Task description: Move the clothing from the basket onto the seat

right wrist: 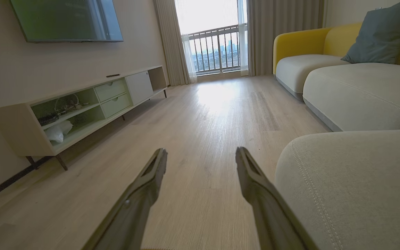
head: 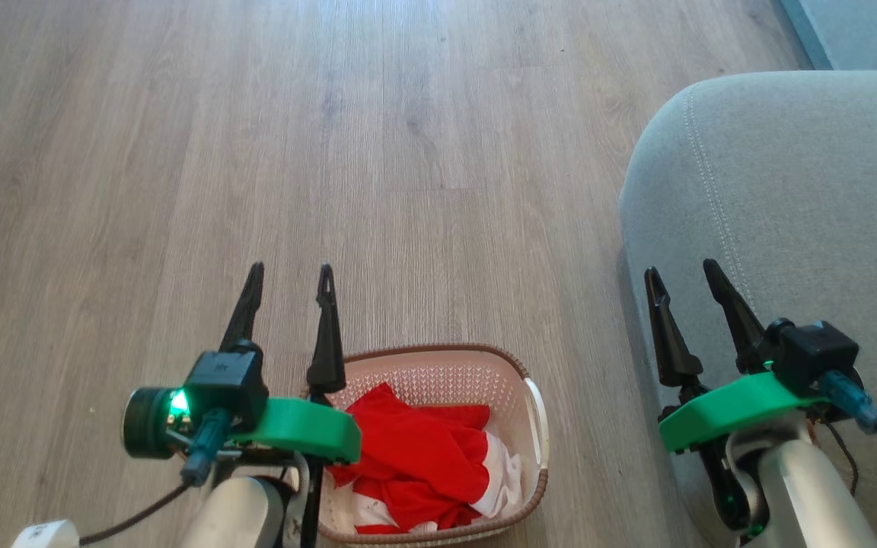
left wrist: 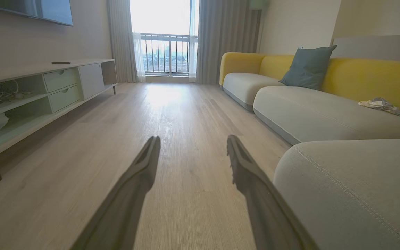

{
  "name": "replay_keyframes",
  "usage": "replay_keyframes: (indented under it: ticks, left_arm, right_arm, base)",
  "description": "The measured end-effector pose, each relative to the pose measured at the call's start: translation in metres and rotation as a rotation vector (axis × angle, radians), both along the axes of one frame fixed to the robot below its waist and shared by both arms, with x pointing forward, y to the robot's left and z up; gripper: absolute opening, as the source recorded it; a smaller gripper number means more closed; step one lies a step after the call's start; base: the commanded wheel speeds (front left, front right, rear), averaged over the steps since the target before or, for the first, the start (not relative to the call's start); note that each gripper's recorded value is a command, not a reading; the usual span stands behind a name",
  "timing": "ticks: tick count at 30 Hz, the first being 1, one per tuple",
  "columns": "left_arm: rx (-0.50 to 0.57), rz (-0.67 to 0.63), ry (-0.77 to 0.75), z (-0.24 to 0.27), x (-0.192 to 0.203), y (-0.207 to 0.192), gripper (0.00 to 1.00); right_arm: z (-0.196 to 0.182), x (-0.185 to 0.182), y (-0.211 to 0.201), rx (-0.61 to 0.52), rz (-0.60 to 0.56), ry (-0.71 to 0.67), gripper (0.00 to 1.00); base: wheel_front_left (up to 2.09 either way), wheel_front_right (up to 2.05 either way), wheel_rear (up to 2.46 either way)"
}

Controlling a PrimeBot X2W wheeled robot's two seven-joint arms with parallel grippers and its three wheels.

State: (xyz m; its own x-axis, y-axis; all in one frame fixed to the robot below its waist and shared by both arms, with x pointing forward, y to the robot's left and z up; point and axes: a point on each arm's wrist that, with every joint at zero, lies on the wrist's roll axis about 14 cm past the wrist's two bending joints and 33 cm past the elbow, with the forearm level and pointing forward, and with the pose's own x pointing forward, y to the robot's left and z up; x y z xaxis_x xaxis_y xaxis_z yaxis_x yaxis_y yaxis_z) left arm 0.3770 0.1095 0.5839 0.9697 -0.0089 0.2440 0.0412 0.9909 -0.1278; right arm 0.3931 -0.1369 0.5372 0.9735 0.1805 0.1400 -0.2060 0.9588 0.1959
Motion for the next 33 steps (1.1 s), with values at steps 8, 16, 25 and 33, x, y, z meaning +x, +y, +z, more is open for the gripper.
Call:
replay_keyframes:
  ticks: [8, 16, 25, 33]
  left_arm:
    - [-0.009, -0.031, 0.053, -0.024, -0.002, 0.000, 1.00]
    - [0.017, -0.090, 0.107, -0.050, -0.004, -0.001, 1.00]
    - [0.036, -0.139, 0.109, -0.055, -0.001, -0.006, 1.00]
    - [0.024, -0.178, 0.278, -0.110, 0.004, -0.014, 1.00]
  right_arm:
    - [-0.025, -0.004, 0.001, -0.060, 0.002, 0.057, 1.00]
    - [-0.045, -0.006, 0.007, -0.144, 0.025, 0.096, 1.00]
    - [-0.044, 0.001, 0.005, -0.182, 0.023, 0.085, 1.00]
    - [-0.067, 0.009, 0.002, -0.183, 0.021, 0.150, 1.00]
  base:
    - [0.00, 0.00, 0.00]
    - [0.00, 0.00, 0.00]
    - [0.00, 0.00, 0.00]
    - [0.00, 0.00, 0.00]
